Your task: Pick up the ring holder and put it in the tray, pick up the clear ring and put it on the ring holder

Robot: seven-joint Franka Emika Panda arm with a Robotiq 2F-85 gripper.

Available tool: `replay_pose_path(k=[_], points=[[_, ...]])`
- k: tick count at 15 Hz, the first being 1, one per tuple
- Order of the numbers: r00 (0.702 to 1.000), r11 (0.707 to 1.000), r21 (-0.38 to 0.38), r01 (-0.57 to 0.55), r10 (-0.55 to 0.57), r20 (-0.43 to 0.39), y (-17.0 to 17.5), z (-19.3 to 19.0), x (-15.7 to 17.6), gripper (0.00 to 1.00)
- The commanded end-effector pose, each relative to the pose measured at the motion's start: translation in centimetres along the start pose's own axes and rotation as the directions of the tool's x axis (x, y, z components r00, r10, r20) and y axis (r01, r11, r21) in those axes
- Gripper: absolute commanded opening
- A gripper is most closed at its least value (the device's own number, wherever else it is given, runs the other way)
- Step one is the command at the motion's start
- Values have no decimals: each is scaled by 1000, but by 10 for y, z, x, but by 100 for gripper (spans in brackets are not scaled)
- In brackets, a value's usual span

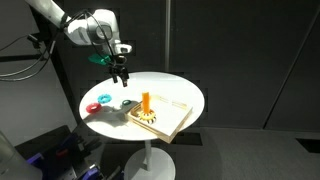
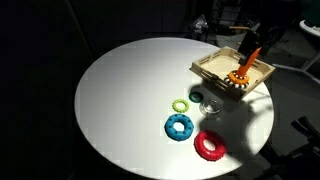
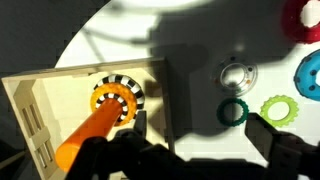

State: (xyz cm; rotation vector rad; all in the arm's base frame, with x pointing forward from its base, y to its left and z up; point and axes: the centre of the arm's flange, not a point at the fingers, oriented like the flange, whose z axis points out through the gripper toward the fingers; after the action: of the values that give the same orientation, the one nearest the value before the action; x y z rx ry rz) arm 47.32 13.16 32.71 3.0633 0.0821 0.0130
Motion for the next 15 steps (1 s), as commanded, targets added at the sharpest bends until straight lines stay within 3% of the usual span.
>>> replay_pose_path(k=[1, 6, 15], points=[[999, 998, 38, 41, -40, -22, -3, -4, -14, 100], [1000, 999, 14, 31, -31, -4, -9, 6, -9, 100], [999, 999, 38, 36, -38, 36, -31, 59, -21, 100]])
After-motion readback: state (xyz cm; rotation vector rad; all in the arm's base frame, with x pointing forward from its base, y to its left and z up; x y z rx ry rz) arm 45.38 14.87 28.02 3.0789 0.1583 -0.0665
